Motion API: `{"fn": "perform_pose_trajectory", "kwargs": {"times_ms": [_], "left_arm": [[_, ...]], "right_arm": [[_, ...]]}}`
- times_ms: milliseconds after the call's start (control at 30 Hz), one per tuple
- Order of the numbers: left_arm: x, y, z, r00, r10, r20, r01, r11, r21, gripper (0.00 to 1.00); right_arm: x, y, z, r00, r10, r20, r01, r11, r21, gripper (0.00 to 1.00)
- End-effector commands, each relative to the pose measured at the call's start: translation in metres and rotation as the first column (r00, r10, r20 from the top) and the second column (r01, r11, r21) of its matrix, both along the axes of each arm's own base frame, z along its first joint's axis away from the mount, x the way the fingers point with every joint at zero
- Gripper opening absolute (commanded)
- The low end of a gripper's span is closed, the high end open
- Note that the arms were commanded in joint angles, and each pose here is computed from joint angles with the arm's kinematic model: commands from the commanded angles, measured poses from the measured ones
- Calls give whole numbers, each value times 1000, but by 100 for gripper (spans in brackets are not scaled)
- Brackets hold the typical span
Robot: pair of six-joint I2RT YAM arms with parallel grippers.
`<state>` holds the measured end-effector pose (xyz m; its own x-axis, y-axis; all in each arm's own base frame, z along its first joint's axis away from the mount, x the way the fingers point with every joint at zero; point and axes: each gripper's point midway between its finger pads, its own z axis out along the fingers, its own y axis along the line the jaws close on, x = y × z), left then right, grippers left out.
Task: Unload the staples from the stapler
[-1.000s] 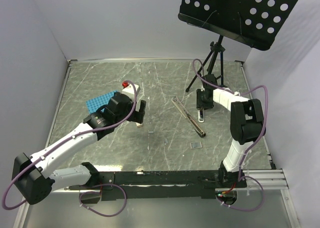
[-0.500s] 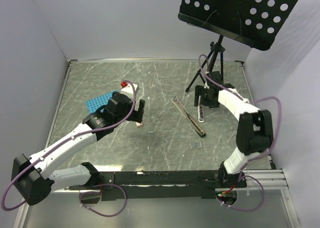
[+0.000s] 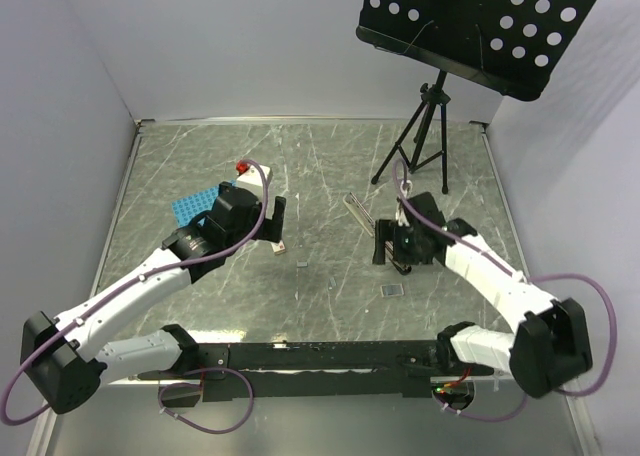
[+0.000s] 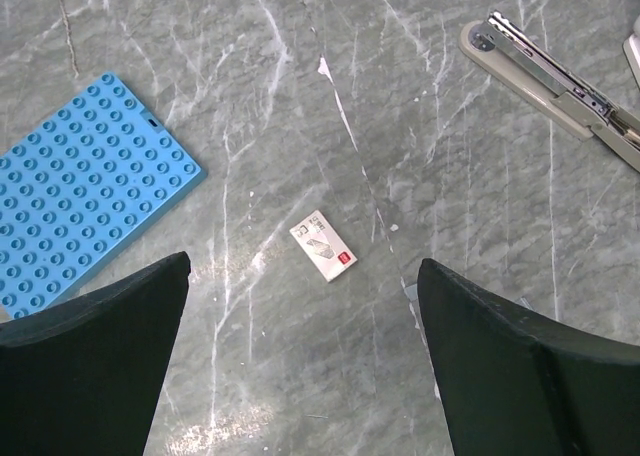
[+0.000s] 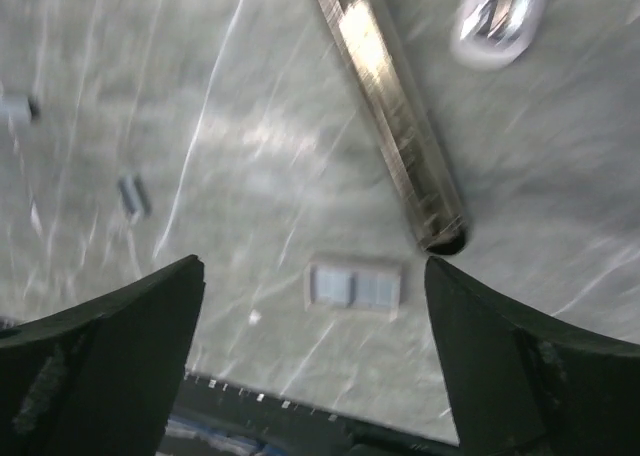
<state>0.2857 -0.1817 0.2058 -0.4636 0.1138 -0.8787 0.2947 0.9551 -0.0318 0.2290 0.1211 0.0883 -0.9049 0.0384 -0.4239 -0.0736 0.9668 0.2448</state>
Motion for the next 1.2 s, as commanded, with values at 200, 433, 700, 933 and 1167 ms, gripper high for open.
{"fn": "perform_pose_trajectory", "kwargs": {"times_ms": [200, 433, 700, 933, 1167], "left_arm": [[3, 12, 25, 994, 76, 78, -73, 996, -48, 99], [6, 30, 30, 980, 167, 111, -165, 986, -33, 100], [7, 31, 26, 979, 173, 104, -172, 985, -19, 99], [8, 34, 26, 976, 188, 108, -188, 982, -12, 99], [8, 36, 26, 974, 198, 113, -198, 980, -7, 99]], "right_arm": [[-39, -4, -23, 997, -62, -46, 61, 998, -26, 100], [-38, -3, -39, 991, -91, -101, 86, 995, -53, 100], [-39, -3, -46, 985, -115, -127, 104, 991, -87, 100], [-39, -5, -56, 979, -118, -165, 92, 983, -159, 100], [-41, 4, -62, 979, -67, -191, 21, 973, -231, 100]]}}
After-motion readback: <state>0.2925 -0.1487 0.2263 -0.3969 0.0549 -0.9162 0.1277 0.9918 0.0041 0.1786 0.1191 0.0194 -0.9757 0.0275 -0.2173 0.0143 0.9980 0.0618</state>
